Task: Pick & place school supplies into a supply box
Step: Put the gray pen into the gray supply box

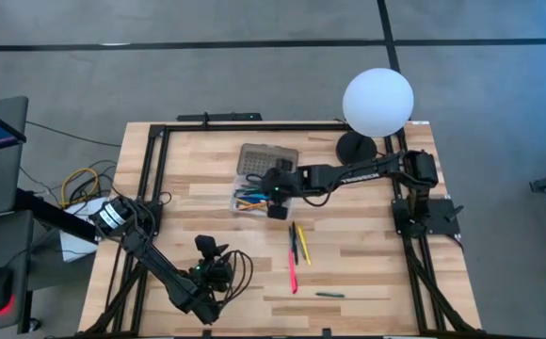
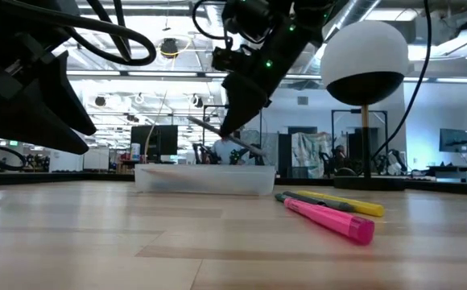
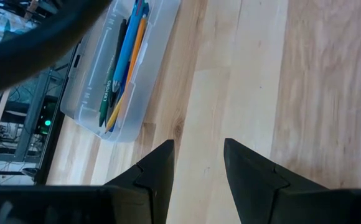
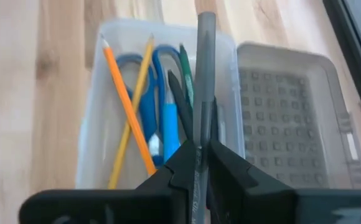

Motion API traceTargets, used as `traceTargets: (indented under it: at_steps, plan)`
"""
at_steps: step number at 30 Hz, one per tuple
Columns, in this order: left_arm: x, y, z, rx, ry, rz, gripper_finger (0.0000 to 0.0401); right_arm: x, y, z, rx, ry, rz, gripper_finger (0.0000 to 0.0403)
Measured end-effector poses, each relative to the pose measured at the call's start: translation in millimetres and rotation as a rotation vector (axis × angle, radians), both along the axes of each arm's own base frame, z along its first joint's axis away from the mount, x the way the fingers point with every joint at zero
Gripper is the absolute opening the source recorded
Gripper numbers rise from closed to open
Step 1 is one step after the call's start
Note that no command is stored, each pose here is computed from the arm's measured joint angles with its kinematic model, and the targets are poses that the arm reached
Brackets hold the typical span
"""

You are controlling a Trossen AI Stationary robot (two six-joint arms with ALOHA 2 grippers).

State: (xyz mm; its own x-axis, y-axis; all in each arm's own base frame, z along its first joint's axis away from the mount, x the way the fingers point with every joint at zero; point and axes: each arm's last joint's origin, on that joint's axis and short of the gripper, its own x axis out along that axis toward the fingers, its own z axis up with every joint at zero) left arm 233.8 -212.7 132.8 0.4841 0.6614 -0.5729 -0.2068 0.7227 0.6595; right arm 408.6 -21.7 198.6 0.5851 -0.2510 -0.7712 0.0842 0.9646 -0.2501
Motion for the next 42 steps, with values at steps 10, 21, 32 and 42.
traceTargets:
  at_steps: [10, 21, 32, 42]
  plan:
    - [0, 0, 0, 0.000, 0.000, 0.000, 0.0135, 3, 1, 2, 0.015, -0.037, 0.015, 0.0092]
    - [0, 0, 0, -0.011, 0.012, 0.004, 0.0135, -2, 21, 5, -0.049, 0.000, -0.002, 0.0158]
    - [5, 4, 1, 0.017, -0.037, 0.007, 0.0135, -20, 51, 5, -0.178, 0.096, -0.045, 0.0143]
    - [13, 11, 0, 0.019, -0.039, 0.032, 0.0135, -9, 44, 6, -0.011, 0.017, 0.093, 0.0134]
